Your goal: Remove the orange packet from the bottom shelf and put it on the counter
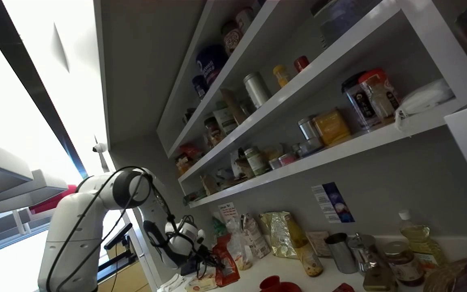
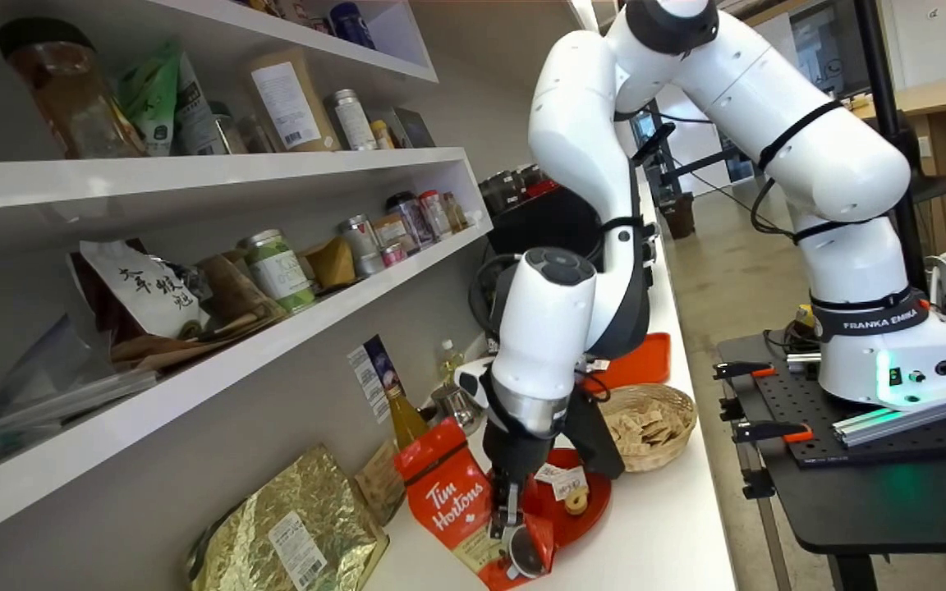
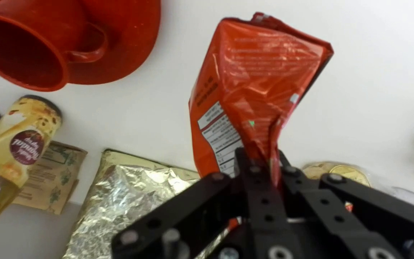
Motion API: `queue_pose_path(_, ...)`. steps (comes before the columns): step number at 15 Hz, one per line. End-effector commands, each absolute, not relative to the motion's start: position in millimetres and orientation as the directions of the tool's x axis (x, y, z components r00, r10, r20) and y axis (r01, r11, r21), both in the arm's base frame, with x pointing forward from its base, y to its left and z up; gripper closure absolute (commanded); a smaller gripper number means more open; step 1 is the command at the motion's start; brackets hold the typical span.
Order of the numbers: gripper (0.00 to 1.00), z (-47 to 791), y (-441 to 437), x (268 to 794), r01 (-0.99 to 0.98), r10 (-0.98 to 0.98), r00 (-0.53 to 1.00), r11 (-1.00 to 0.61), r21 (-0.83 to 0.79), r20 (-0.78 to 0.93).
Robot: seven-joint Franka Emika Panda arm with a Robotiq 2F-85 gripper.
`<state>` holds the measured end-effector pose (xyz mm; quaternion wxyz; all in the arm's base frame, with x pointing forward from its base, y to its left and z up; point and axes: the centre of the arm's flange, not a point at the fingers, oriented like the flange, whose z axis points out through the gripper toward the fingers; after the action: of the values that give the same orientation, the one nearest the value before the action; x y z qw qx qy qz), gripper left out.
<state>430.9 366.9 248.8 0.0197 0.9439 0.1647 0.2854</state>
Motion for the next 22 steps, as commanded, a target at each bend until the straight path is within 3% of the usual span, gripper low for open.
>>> queue_pose_path(1, 0.98, 194.1, 406.7, 487.5, 0.388, 0.372, 0.767, -0.918, 0.083, 0.522)
queue_pose_path(10, 0.98, 163.8, 402.0, 518.9, 0.483, 0.428, 0.665, -0.872, 0.084, 0.612)
queue_pose_path(18, 0.99, 160.6, 375.3, 490.7, 0.583, 0.54, 0.66, -0.807, 0.098, 0.521)
queue_pose_path(19, 0.72, 162.6, 371.5, 487.0, 0.59, 0.558, 0.659, -0.8, 0.113, 0.504)
queue_pose_path(20, 0.7, 165.6, 368.0, 483.6, 0.604, 0.574, 0.656, -0.789, 0.115, 0.491)
queue_pose_path(22, 0.56, 172.0, 356.7, 472.0, 0.614, 0.595, 0.664, -0.779, 0.124, 0.452)
